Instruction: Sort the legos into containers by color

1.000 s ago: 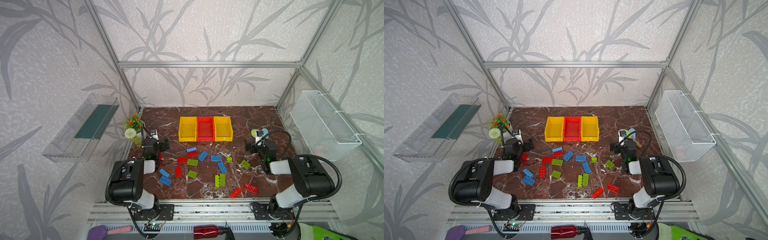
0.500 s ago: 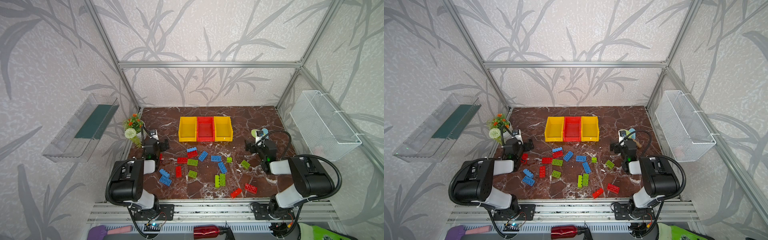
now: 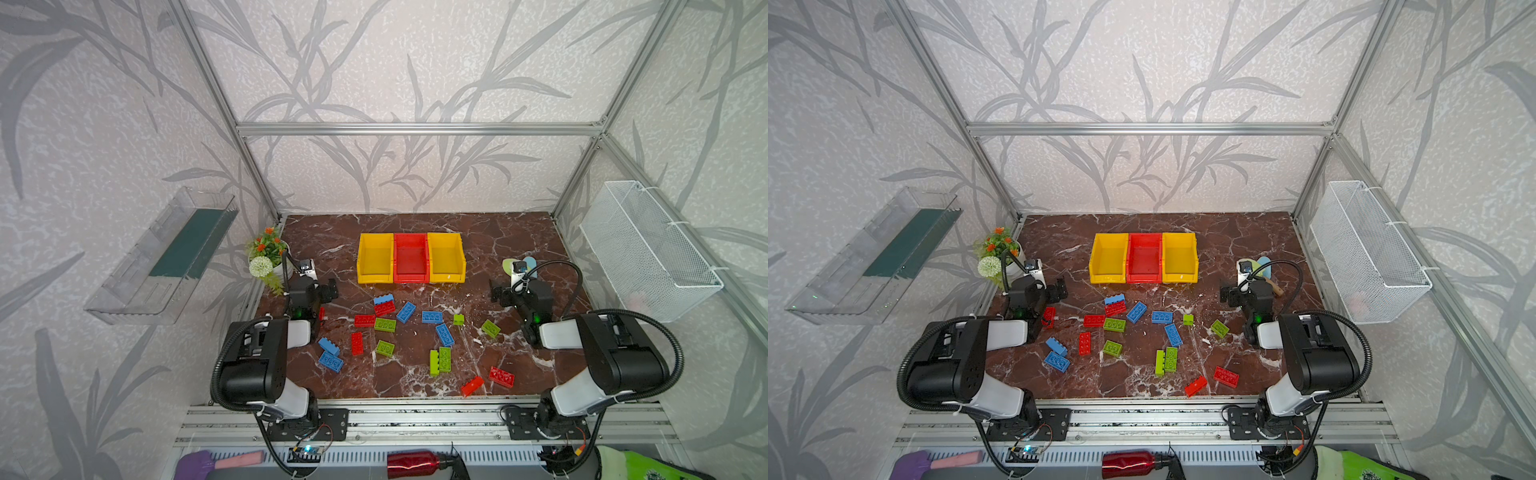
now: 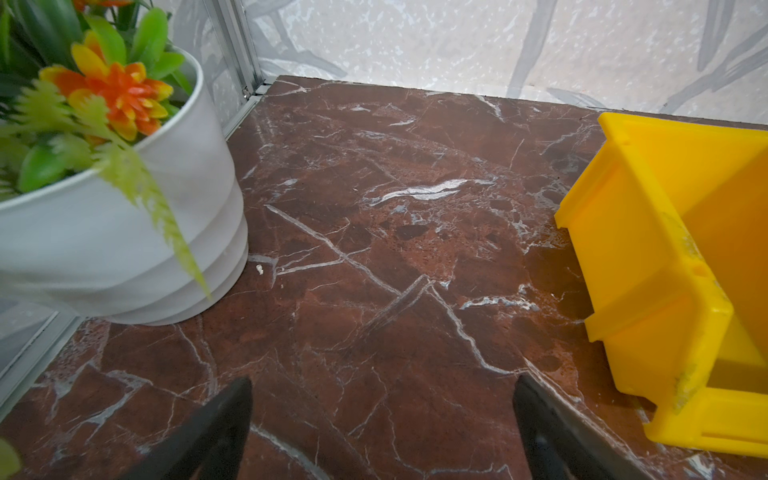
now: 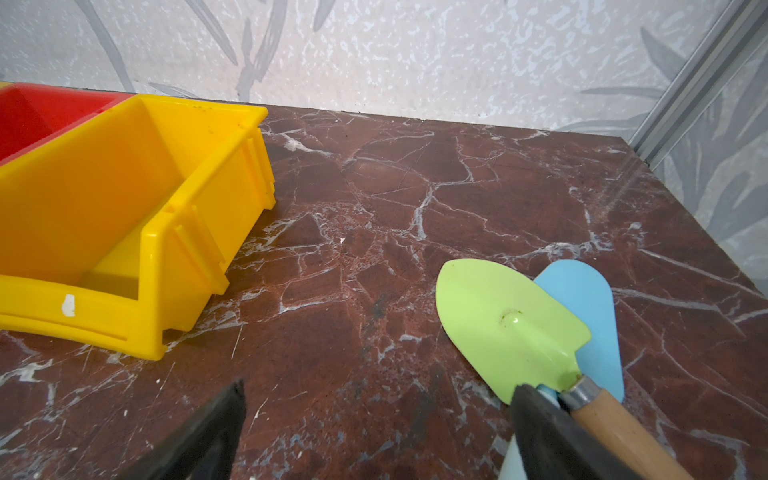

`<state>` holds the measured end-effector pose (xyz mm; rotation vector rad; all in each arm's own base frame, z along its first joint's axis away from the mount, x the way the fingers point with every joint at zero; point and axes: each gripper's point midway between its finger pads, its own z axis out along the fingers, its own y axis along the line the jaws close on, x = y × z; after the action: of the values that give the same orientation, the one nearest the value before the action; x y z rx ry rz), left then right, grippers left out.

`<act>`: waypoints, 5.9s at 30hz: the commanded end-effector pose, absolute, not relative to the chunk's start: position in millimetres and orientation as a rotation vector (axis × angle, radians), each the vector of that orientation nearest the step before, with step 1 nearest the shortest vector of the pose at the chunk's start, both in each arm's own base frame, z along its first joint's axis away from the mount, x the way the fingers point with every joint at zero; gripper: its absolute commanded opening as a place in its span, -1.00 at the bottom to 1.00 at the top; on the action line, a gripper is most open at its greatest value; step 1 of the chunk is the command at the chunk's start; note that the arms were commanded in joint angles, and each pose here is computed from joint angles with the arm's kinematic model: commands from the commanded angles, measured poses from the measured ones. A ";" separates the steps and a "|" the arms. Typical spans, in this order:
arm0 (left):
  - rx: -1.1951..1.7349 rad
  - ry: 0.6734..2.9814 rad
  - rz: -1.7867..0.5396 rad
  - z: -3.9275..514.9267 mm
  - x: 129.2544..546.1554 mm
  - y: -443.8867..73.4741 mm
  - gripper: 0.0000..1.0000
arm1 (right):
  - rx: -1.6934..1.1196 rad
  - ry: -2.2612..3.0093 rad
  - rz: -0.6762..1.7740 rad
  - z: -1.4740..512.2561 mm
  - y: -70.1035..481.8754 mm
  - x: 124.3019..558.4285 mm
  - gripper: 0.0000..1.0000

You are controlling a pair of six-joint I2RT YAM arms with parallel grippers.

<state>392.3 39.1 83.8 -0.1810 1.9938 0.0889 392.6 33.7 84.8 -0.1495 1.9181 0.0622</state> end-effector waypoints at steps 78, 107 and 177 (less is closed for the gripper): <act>0.331 2.030 -0.353 211.2 259.3 -200.8 0.96 | -0.320 2.891 0.180 61.2 131.9 242.0 0.45; 0.274 2.065 -0.197 210.2 289.1 -201.7 0.96 | -0.312 2.854 0.179 110.7 163.5 309.6 -0.47; 0.137 2.078 -0.336 167.5 194.9 -158.8 0.96 | -0.103 2.732 0.124 59.4 189.5 288.8 0.23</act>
<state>196.7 -176.1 164.9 0.2001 2.0930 -0.3557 281.1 184.4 51.2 -0.1381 2.7741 0.1082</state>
